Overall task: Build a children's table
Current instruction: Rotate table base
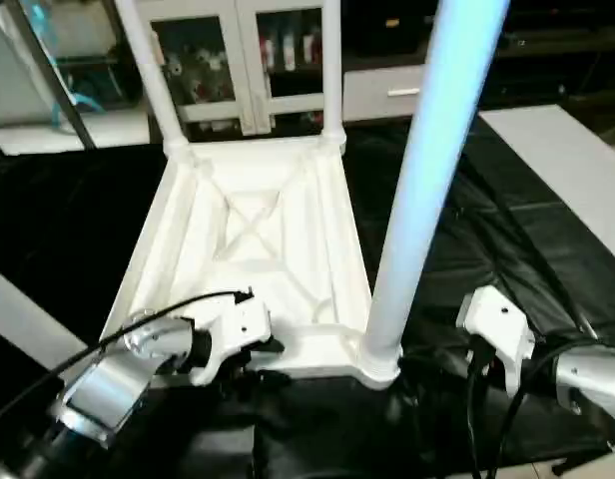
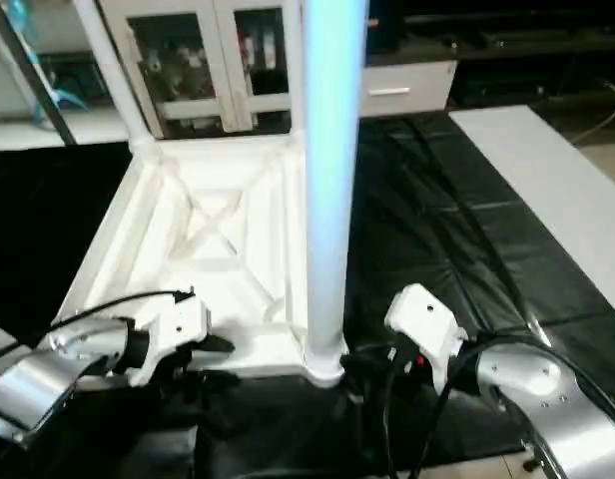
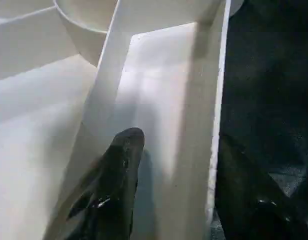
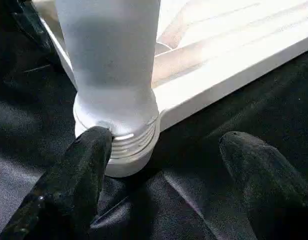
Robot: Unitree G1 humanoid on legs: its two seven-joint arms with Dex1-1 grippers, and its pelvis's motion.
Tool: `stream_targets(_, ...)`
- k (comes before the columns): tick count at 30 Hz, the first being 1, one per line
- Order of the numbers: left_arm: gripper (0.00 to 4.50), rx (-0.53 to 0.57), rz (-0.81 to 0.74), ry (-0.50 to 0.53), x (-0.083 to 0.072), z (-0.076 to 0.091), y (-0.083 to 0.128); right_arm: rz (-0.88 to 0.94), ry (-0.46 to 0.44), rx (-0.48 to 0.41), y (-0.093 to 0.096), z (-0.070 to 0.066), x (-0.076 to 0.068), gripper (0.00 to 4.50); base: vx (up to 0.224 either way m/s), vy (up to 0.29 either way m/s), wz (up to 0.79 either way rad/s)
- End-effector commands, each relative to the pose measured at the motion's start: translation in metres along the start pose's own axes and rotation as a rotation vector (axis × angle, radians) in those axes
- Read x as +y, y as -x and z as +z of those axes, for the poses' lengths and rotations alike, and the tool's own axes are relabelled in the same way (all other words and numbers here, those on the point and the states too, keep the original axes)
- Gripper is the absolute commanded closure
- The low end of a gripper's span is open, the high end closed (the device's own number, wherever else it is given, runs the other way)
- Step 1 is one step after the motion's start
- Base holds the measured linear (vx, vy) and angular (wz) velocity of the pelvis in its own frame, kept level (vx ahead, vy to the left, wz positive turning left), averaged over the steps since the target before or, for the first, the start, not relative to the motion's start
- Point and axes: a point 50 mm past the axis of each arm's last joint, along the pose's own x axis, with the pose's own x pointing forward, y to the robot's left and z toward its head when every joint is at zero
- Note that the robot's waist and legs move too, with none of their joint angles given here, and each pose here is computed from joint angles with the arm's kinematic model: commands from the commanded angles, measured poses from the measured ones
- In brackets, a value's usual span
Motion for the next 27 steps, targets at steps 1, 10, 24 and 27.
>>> stream_targets(1, 2.68, -0.015, 0.103, 0.015, 0.008, 0.004, 0.005, 0.014, 0.019, -0.017, -0.002, 0.007, 0.004, 0.72, 0.000, 0.000, 0.00)
stream_targets(10, 3.54, -0.042, 0.085, 0.044, 0.001, 0.010, -0.003, 0.015, 0.020, -0.016, -0.003, 0.008, 0.004, 0.72, 0.000, 0.000, 0.00)
stream_targets(24, 4.42, -0.089, 0.086, 0.150, 0.007, 0.015, -0.032, -0.102, 0.013, -0.040, -0.009, 0.009, -0.009, 0.72, 0.000, 0.000, 0.00)
stream_targets(27, 4.42, -0.064, 0.134, 0.150, 0.013, 0.014, -0.032, -0.143, 0.004, -0.053, -0.010, 0.010, -0.015, 0.72, 0.000, 0.000, 0.00)
